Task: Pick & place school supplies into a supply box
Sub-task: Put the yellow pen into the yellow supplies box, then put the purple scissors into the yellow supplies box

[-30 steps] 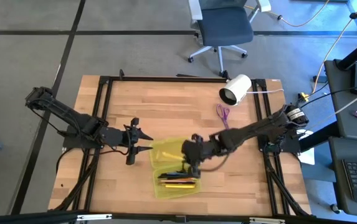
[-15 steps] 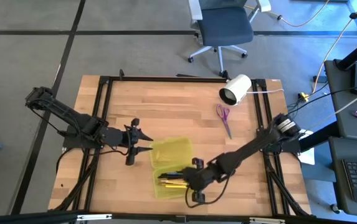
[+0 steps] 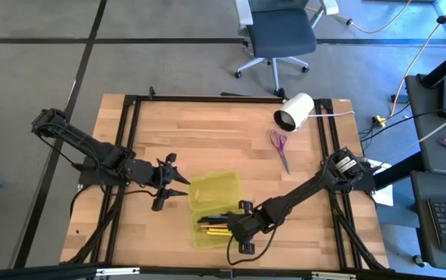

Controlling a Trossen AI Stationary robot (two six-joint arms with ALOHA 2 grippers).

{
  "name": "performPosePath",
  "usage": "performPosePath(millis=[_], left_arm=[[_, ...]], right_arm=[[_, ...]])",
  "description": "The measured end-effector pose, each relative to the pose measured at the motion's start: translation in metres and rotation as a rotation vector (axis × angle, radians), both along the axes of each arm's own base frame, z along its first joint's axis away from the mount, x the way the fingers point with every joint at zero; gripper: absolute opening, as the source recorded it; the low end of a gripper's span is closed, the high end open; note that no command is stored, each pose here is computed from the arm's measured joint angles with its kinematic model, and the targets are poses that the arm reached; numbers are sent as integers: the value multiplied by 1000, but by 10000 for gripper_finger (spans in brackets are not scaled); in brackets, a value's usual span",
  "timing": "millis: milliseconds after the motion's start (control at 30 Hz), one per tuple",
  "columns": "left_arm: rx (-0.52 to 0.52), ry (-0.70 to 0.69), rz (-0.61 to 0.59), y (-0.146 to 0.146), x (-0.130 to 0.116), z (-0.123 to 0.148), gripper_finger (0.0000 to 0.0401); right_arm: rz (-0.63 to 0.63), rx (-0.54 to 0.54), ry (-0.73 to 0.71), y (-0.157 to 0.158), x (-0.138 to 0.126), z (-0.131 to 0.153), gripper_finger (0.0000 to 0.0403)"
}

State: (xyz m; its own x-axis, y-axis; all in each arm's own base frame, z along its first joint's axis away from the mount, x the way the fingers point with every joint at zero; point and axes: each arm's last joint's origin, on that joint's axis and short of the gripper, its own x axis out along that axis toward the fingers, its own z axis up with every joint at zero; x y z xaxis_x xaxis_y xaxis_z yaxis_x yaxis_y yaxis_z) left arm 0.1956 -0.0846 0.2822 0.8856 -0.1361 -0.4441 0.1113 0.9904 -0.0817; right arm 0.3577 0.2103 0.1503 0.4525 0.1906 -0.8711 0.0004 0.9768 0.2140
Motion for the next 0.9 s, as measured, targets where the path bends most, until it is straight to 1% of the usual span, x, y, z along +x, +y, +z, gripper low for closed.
performPosePath(millis=[300, 600, 800, 900], left_arm=[[1, 0, 0, 0, 0, 0, 159], [1, 0, 0, 0, 0, 0, 159], [1, 0, 0, 0, 0, 0, 159], [1, 0, 0, 0, 0, 0, 159]], right_arm=[[4, -1, 1, 0, 0, 0, 88], [8, 11, 8, -1, 0, 0, 96], [13, 33, 30, -4, 2, 0, 131], [-13, 13, 80, -13, 1, 10, 144]])
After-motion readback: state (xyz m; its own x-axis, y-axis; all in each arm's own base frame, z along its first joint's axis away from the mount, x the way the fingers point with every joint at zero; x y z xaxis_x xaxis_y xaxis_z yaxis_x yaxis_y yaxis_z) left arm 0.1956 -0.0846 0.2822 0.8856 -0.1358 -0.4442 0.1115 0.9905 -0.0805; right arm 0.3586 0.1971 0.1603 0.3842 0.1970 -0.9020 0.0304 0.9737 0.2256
